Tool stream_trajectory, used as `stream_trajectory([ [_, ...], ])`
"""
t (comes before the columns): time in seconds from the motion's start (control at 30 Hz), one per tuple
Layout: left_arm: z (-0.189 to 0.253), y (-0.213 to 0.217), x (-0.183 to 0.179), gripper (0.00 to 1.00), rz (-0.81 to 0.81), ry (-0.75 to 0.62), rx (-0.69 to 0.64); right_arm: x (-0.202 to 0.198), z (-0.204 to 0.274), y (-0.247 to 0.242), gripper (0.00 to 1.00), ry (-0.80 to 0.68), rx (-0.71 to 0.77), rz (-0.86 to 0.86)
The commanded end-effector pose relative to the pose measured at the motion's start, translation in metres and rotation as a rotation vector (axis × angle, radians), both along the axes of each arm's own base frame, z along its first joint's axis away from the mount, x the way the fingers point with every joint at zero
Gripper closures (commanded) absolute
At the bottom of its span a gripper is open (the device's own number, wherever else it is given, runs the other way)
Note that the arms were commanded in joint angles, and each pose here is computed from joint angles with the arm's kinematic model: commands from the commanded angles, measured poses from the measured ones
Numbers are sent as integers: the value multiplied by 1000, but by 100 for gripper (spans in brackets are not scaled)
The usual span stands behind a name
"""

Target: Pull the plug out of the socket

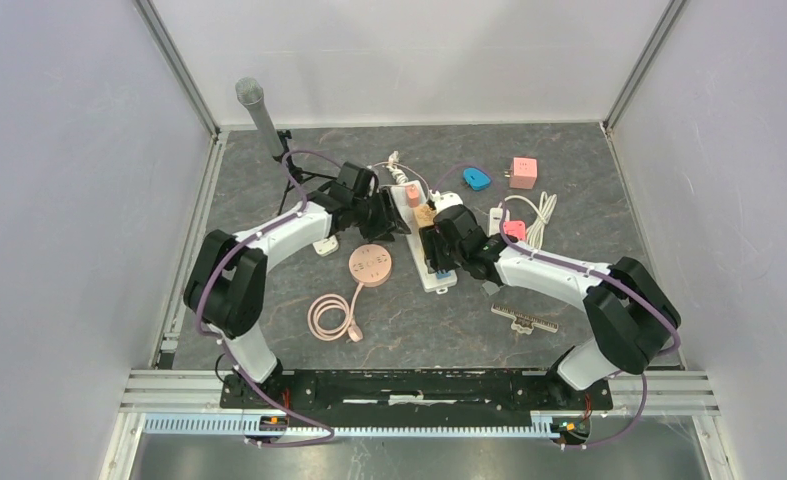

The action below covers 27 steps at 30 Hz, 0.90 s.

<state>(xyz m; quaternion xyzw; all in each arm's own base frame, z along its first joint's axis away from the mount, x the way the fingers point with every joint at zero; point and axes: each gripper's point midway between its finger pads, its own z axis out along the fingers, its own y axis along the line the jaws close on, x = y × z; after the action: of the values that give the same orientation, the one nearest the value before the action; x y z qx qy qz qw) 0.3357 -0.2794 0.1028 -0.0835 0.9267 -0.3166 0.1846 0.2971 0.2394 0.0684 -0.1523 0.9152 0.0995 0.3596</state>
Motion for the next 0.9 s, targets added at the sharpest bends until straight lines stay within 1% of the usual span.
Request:
stream_trajectory([
  [0.0,-4,-17,-2,46,-47,-42,-17,14,16,12,44,-35,56,-52],
  [0.03,-9,-18,-3,46,-55,-42,-12,16,16,15,42,-34,58,-48],
  [0.1,-18,-21,-3,46,-63,-37,-2,19,15,19,40,-31,55,-39],
  [0.17,-28,-26,-4,48,-77,-31,6,23,15,21,41,-34,47,-32],
  [0.27,-39,-29,-4,52,-83,-12,21,28,17,24,45,-45,39,-18],
  [0.37,-48,-31,-5,57,-88,2,33,31,17,25,45,-40,24,-23],
  [0.53,-61,-27,-4,60,-92,14,75,33,21,27,27,-52,32,-26],
  [0.6,-66,-27,-4,61,-98,21,83,36,23,27,25,-61,27,-27],
  [0.8,-91,-24,-18,74,-130,82,115,43,26,31,24,-71,9,-17],
  [0.87,-94,-19,-23,76,-134,85,129,45,24,31,28,-69,2,-18],
])
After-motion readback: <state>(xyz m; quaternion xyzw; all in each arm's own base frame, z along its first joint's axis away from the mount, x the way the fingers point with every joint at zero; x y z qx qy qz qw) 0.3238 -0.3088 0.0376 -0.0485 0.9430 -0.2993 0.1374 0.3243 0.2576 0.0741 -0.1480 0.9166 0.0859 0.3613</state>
